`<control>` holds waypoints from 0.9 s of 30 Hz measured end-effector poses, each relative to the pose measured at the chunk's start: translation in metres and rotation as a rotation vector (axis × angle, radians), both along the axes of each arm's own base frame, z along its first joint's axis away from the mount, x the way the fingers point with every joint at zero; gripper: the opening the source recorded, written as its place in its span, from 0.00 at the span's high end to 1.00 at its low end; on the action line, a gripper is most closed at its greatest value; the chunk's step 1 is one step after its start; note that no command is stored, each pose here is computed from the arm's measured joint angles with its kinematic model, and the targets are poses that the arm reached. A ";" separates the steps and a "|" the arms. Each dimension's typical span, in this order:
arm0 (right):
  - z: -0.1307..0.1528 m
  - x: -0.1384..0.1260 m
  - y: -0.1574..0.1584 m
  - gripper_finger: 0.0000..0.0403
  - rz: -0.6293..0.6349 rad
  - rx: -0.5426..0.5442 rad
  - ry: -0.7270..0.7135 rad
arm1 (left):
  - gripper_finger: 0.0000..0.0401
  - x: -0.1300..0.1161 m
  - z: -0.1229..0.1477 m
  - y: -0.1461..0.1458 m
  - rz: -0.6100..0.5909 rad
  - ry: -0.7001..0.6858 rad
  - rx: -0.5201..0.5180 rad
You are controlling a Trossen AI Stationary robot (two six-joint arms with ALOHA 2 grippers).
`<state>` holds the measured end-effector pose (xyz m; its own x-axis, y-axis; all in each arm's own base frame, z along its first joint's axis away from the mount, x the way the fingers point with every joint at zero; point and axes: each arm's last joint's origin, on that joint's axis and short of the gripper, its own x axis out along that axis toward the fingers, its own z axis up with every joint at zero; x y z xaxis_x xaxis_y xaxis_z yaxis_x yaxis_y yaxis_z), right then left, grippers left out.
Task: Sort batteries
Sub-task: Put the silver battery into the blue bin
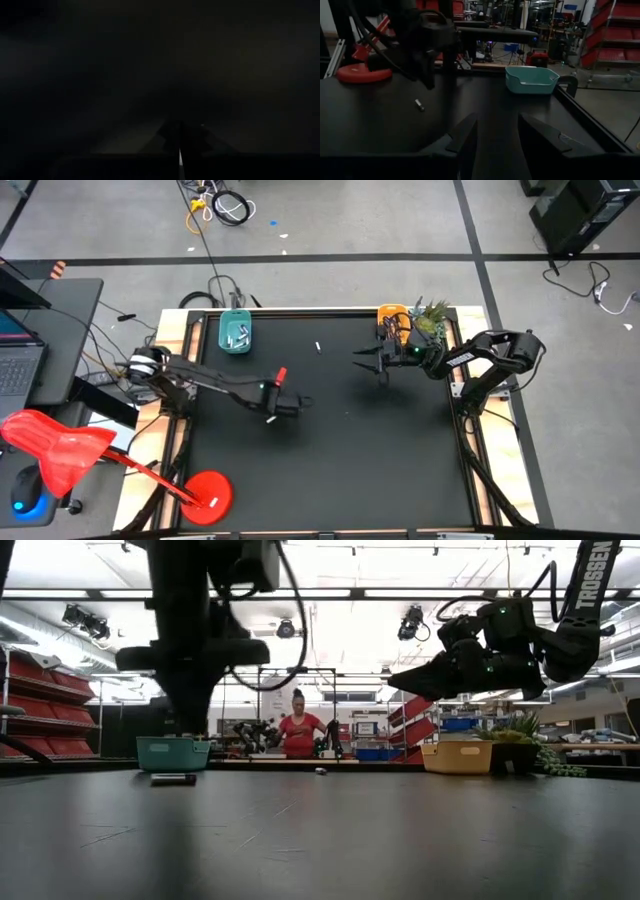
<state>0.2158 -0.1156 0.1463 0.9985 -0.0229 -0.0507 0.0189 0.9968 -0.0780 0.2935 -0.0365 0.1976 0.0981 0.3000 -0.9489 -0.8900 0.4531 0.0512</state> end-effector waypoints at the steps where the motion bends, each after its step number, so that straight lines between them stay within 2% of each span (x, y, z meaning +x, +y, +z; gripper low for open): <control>1: 0.000 0.000 0.000 0.62 0.000 0.001 0.002 | 0.99 0.002 0.001 0.001 0.004 -0.025 -0.019; 5: -0.002 0.000 0.000 0.62 -0.002 0.009 0.019 | 0.87 0.012 -0.001 -0.004 -0.081 -0.086 -0.108; 10: -0.003 0.000 0.000 0.62 -0.002 0.012 0.029 | 0.64 -0.001 -0.004 -0.004 -0.093 0.055 -0.059; 13: -0.003 0.000 0.000 0.62 -0.002 0.018 0.030 | 0.55 -0.003 -0.004 -0.003 -0.153 0.095 -0.048; 18: -0.003 0.000 0.000 0.62 -0.002 0.018 0.030 | 0.54 -0.006 -0.015 -0.003 -0.216 0.104 -0.065; 22: -0.003 0.000 0.000 0.62 -0.002 0.019 0.030 | 0.56 -0.005 -0.029 -0.004 -0.237 0.039 -0.122; 27: -0.003 0.000 0.000 0.62 -0.002 0.018 0.030 | 0.58 -0.010 -0.048 -0.004 -0.222 -0.025 -0.140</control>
